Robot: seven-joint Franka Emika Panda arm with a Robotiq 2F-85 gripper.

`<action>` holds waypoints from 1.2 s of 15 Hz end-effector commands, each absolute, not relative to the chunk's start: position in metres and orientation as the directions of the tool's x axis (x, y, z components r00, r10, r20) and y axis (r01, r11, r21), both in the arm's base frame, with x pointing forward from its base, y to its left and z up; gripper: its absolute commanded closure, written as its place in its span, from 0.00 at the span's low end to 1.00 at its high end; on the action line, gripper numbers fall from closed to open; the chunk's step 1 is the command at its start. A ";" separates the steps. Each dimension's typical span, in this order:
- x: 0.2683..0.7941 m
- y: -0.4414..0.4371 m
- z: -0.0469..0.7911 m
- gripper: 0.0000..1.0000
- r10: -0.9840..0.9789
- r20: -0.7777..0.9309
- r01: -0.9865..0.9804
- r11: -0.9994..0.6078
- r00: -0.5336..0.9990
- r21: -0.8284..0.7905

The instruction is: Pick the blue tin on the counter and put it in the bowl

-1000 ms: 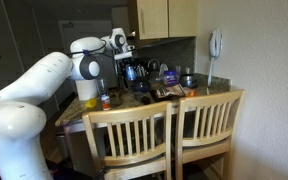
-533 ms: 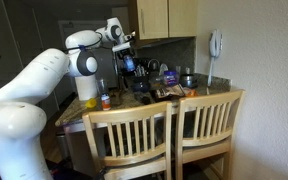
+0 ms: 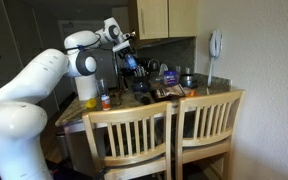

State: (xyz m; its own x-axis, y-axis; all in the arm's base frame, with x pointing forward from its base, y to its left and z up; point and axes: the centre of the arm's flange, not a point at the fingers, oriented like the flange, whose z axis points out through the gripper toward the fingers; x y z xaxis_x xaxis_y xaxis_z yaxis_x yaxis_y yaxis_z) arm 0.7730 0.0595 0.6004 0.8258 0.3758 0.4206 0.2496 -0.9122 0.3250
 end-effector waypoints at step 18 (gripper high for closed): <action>0.788 0.028 0.535 0.43 0.288 0.307 0.200 -0.936 0.907 0.289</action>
